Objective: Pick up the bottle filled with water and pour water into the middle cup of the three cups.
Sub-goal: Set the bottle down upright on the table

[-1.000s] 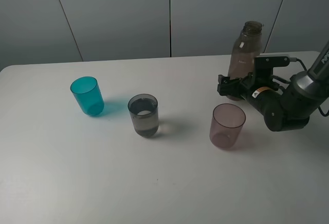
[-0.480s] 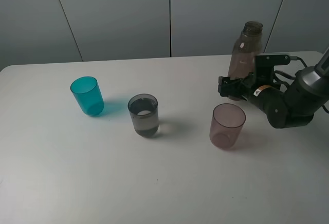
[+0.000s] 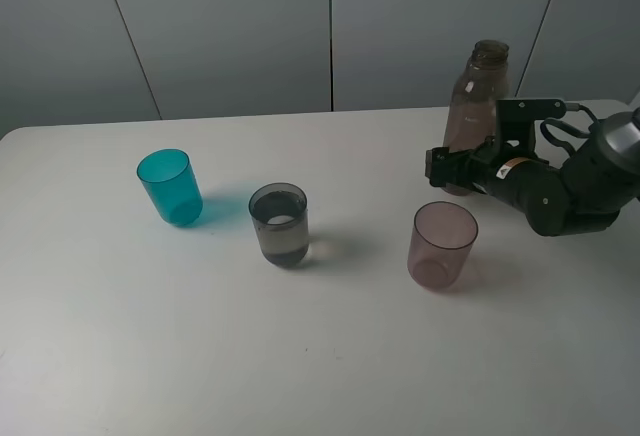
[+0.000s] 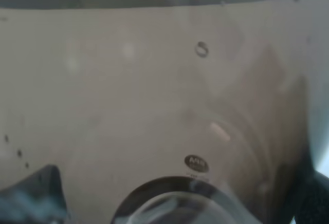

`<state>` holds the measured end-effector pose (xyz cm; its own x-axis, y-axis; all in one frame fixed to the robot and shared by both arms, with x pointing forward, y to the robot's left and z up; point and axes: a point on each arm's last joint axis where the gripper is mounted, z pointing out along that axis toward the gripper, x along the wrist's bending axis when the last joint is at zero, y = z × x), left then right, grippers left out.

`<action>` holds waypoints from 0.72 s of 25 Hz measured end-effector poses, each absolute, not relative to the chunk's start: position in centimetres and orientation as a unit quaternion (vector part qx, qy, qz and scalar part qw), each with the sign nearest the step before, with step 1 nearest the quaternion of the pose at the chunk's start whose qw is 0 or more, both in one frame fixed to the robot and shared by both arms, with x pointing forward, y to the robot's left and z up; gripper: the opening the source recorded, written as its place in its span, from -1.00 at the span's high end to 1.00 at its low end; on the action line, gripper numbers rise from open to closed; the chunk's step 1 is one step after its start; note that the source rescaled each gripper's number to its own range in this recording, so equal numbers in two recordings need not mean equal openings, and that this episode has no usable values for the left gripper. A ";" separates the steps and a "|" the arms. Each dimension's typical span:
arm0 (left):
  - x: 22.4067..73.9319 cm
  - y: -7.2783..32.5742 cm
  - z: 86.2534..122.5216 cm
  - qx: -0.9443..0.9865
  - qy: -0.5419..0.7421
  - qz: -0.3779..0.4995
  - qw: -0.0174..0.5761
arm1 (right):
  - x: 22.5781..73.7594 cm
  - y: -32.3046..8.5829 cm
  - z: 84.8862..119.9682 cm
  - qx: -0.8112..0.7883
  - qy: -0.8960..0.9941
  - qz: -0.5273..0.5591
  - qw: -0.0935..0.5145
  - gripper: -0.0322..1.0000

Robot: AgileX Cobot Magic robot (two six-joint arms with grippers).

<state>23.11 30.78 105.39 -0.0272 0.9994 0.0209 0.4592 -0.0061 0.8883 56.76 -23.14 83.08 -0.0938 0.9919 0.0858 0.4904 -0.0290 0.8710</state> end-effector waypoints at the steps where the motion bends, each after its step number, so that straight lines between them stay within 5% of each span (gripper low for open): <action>1: 23.1 30.8 105.4 0.599 0.608 0.379 0.356 | 56.5 -23.2 83.0 0.598 0.622 0.399 0.312 -0.99; 9: 23.1 30.8 105.4 0.599 0.608 0.379 0.356 | 54.3 -23.7 82.6 0.602 0.623 0.393 0.309 -0.99; 18: 23.1 30.8 105.4 0.599 0.608 0.379 0.356 | 52.9 -24.0 86.0 0.592 0.609 0.416 0.323 -0.99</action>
